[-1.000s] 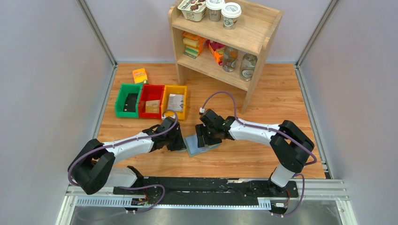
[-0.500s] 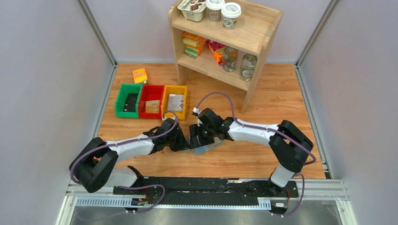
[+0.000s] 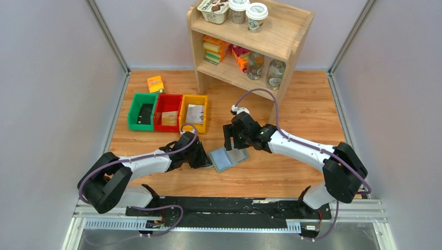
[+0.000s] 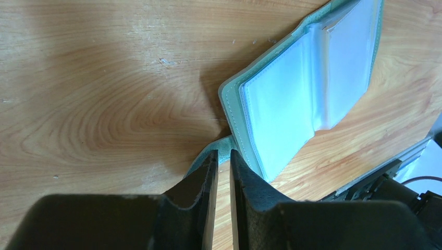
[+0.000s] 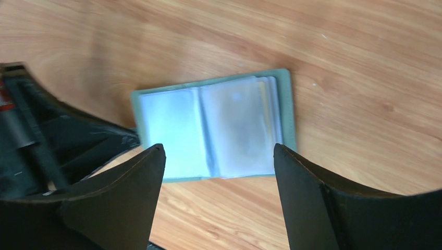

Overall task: Take the credit cards out of the card holder
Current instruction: Remove the credit card from the card holder.

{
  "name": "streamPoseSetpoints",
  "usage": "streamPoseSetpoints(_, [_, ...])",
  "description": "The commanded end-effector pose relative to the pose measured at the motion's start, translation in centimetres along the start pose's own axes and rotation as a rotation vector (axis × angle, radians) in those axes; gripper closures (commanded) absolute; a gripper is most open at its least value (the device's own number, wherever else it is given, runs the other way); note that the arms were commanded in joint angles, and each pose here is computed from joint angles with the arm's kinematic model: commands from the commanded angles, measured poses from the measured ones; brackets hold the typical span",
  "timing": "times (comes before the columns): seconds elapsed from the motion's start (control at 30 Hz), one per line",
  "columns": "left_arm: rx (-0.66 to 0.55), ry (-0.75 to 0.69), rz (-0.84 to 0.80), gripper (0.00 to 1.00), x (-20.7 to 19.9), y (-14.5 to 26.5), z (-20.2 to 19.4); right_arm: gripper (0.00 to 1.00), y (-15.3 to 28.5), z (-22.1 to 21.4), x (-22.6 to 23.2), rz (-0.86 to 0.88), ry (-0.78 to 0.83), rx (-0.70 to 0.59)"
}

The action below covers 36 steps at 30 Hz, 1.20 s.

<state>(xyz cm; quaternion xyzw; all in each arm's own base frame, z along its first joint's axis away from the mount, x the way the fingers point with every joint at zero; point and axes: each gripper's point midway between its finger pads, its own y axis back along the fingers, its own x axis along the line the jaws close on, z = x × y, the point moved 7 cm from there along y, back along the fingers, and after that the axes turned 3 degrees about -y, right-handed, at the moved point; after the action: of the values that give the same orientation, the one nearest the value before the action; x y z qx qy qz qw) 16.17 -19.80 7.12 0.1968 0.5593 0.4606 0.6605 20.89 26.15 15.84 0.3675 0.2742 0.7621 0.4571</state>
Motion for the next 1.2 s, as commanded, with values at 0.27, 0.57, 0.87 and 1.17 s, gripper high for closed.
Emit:
streamPoseSetpoints(0.27, [0.056,0.003,0.076,0.78,1.8,-0.6,-1.5,0.2,-3.1,-2.5,-1.7,-0.116,-0.014,0.123])
streamPoseSetpoints(0.57, [0.057,0.007,0.071,0.78,1.7,-0.6,-1.5,0.2,-4.2,-4.1,-1.8,-0.113,-0.028,0.189])
streamPoseSetpoints(0.87, [0.059,0.006,0.068,0.79,1.7,-0.6,-1.5,0.22,-4.7,-4.8,-1.8,-0.106,-0.015,0.222])
streamPoseSetpoints(1.17, [0.07,0.009,0.056,0.79,1.6,-0.8,-1.6,0.33,-4.7,-5.1,0.0,-0.016,0.008,0.265])
